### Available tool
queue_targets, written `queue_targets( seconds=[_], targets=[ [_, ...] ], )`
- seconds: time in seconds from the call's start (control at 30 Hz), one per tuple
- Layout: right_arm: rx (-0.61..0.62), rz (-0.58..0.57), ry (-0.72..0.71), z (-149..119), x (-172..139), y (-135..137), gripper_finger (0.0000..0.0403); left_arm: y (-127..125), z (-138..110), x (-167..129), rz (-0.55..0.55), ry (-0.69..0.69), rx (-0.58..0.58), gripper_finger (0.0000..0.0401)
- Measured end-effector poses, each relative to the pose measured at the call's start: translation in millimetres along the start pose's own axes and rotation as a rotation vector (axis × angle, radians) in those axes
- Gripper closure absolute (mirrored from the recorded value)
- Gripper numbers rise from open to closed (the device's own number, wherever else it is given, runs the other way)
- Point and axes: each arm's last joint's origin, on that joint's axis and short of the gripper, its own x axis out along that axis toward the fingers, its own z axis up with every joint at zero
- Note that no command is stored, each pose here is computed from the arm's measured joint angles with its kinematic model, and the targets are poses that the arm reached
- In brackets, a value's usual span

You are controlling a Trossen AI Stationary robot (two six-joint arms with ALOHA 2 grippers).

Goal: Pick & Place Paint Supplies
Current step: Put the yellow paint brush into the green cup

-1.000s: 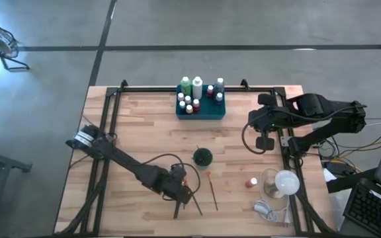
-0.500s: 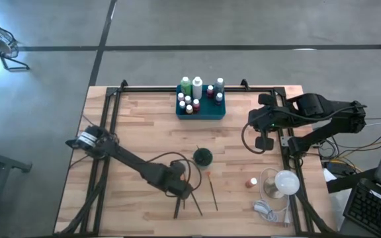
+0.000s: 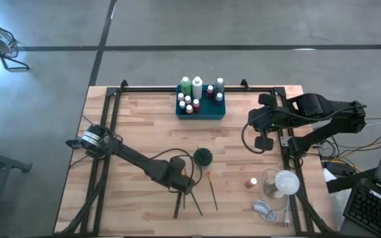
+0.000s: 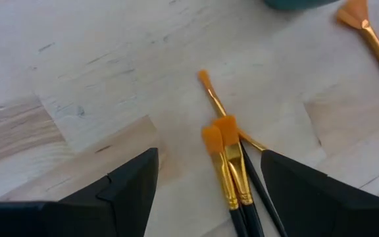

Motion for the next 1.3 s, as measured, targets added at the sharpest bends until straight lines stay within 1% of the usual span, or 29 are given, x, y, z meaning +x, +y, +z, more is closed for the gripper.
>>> queue_targets(
  seconds=[0.1,0.43,0.67,0.93,1.3],
  targets=[
    [-0.003,0.0,0.0,0,0,0,0.0394,0,0,0,0.001,-0.003,-0.009,0.0132],
    [-0.009,0.0,0.0,0,0,0,0.0394,1,-3,16,0.038,0.012,-0.007,0.0155],
    [-0.009,0.0,-0.001,0,0,0,0.0394,2,-1,17,0.051,0.009,-0.015,0.0156],
    [-0.018,0.0,-0.002,0,0,0,0.0394,3,-1,27,0.079,0.011,-0.016,0.0156],
    [-0.026,0.0,-0.004,1,0,0,0.0394,3,-1,27,0.082,0.006,-0.016,0.0158]
  ],
)
